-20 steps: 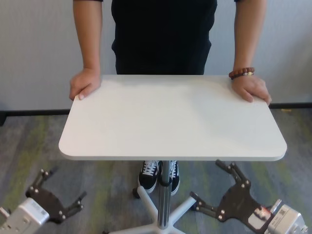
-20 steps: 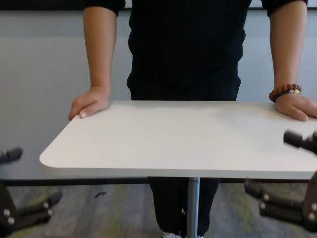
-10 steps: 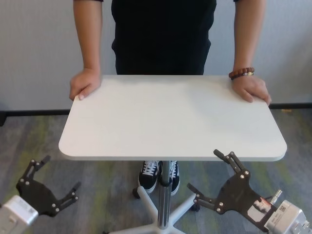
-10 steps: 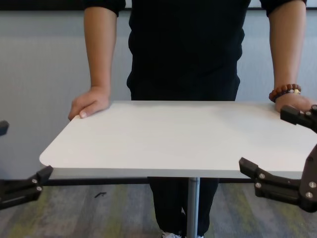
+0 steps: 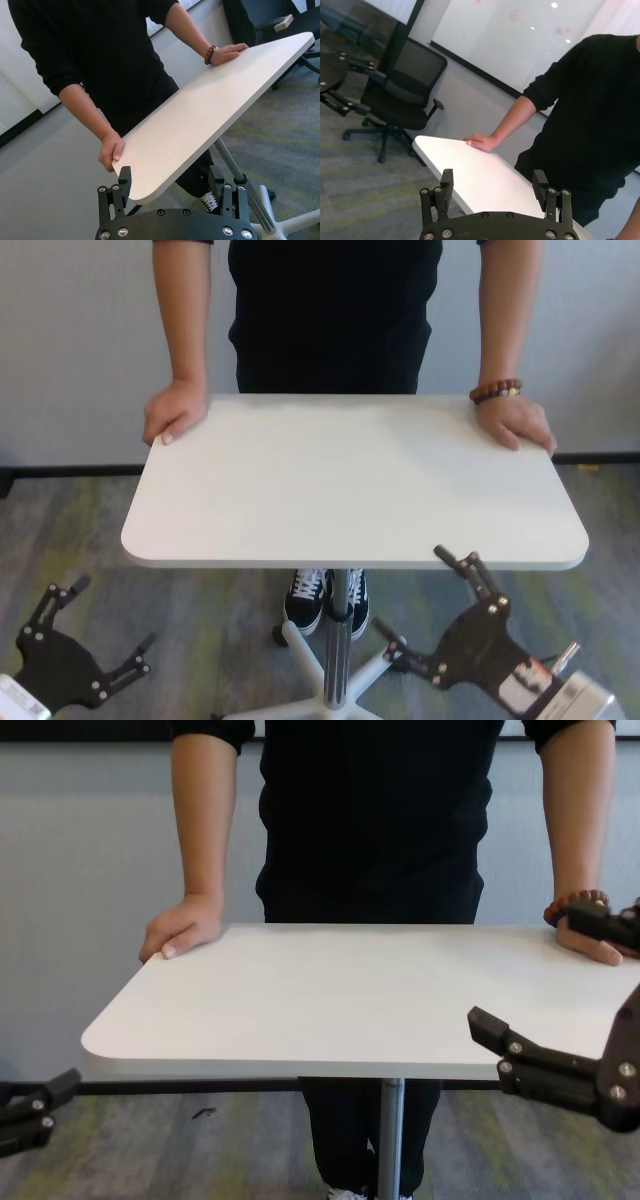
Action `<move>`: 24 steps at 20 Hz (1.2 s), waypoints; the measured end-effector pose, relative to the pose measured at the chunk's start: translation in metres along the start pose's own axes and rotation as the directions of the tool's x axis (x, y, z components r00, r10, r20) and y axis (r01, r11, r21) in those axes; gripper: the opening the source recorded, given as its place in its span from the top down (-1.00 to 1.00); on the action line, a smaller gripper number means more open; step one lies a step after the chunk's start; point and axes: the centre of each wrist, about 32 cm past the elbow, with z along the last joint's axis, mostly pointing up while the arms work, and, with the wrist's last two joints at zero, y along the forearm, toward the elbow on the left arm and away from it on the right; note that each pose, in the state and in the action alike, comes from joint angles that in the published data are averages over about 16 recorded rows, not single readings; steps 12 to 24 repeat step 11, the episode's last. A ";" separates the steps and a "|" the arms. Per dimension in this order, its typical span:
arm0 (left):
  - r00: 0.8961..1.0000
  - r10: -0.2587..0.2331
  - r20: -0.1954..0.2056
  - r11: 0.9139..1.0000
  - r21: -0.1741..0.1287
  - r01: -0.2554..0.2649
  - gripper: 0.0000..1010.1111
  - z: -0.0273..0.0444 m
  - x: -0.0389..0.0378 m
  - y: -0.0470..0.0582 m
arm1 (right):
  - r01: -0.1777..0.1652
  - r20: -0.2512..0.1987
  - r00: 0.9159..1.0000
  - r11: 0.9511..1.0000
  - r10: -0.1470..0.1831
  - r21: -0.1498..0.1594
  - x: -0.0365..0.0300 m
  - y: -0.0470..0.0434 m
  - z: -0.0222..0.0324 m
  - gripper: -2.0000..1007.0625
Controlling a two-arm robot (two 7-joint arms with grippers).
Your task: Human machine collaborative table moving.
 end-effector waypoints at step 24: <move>1.000 -0.005 0.001 1.000 -0.005 0.005 -0.98 -0.0005 -0.0005 0.004 | 0.011 0.013 1.000 1.000 -0.010 -0.010 -0.0057 -0.0019 0.0096 -0.99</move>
